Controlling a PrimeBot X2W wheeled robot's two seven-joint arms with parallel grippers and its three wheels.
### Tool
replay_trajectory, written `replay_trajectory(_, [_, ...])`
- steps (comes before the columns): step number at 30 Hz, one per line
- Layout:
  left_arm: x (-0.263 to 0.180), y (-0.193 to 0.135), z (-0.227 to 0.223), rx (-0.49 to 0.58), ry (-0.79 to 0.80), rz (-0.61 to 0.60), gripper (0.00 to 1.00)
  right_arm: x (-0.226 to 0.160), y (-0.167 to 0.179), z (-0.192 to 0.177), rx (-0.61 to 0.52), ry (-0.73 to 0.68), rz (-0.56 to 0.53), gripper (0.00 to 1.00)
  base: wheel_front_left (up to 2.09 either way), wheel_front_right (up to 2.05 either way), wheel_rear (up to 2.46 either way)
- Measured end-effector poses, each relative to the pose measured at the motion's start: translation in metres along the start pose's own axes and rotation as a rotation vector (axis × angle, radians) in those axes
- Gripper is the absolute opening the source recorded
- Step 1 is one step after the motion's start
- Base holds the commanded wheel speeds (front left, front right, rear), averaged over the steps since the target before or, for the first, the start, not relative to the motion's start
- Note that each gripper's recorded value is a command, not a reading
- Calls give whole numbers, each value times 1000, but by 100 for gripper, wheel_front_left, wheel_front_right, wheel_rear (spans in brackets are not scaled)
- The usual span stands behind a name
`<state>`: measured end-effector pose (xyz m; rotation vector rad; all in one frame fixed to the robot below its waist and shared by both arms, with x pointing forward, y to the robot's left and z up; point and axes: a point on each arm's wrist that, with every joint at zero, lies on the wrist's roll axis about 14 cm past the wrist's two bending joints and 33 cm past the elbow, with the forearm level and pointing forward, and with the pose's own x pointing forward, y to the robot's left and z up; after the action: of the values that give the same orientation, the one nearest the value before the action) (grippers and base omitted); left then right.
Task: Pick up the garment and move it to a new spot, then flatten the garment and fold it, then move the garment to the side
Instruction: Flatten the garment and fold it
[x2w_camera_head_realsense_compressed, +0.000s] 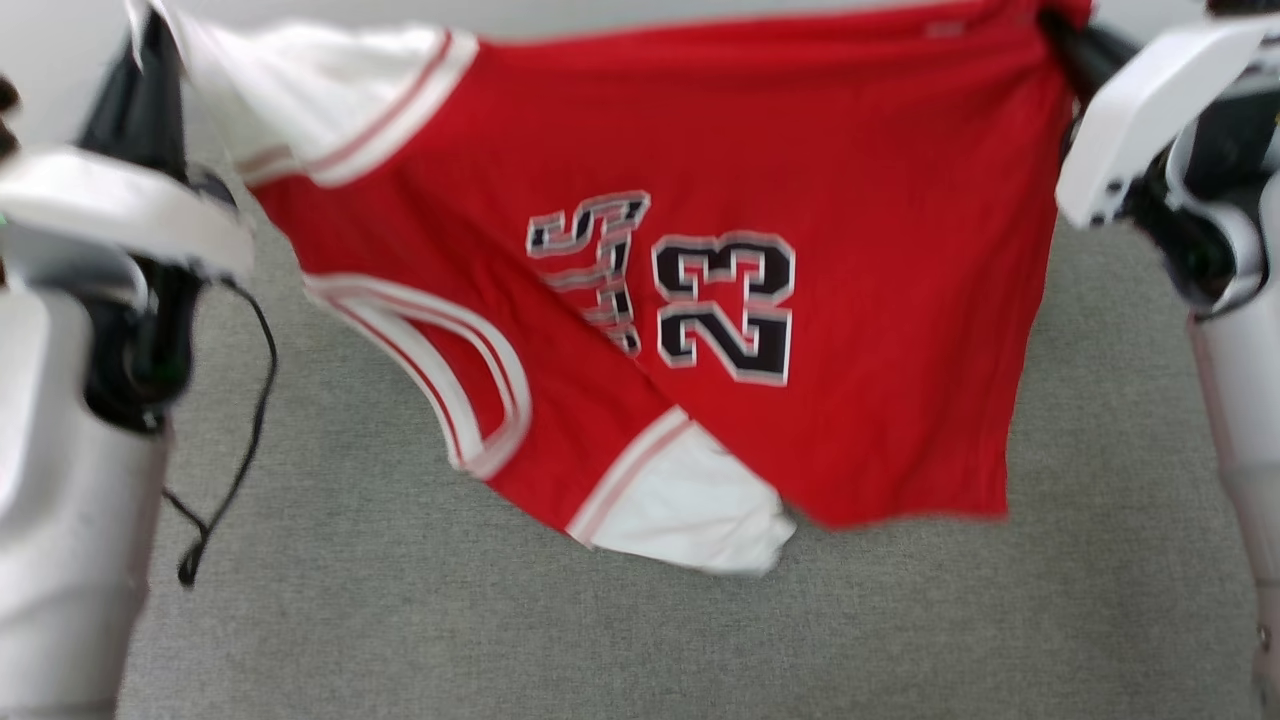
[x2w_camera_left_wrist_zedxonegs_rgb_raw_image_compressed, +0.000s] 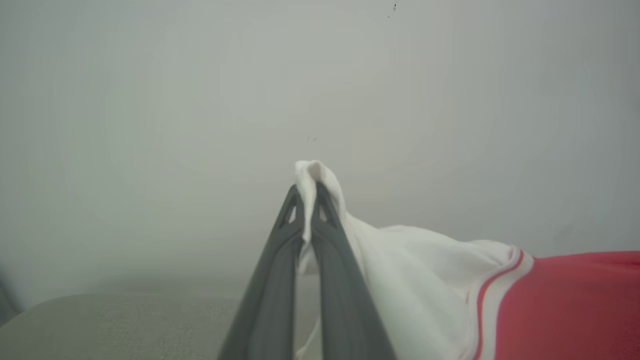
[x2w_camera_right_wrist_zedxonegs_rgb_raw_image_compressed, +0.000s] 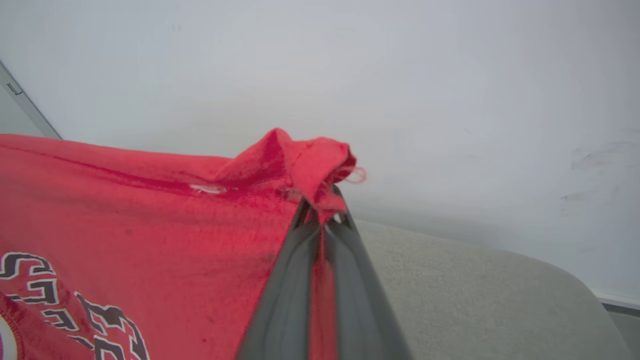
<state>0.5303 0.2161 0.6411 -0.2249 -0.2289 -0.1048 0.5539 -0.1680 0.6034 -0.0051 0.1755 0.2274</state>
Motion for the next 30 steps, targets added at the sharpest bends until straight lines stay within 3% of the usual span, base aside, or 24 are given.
replay_trajectory(9, [77,-6,64,50,-123,-38,0,21,-23,103,-18,-285,-64,0,0,0,0])
replay_trajectory(19, [151,-7,125,135,-288,-66,0,58,-40,183,-41,-512,-94,0,0,0,0])
replay_trajectory(25, [188,-6,105,167,-300,-85,0,97,-50,187,-69,-543,-103,0,0,0,0])
replay_trajectory(30, [209,12,40,157,-208,-71,0,143,-56,144,-69,-468,-101,0,0,0,0])
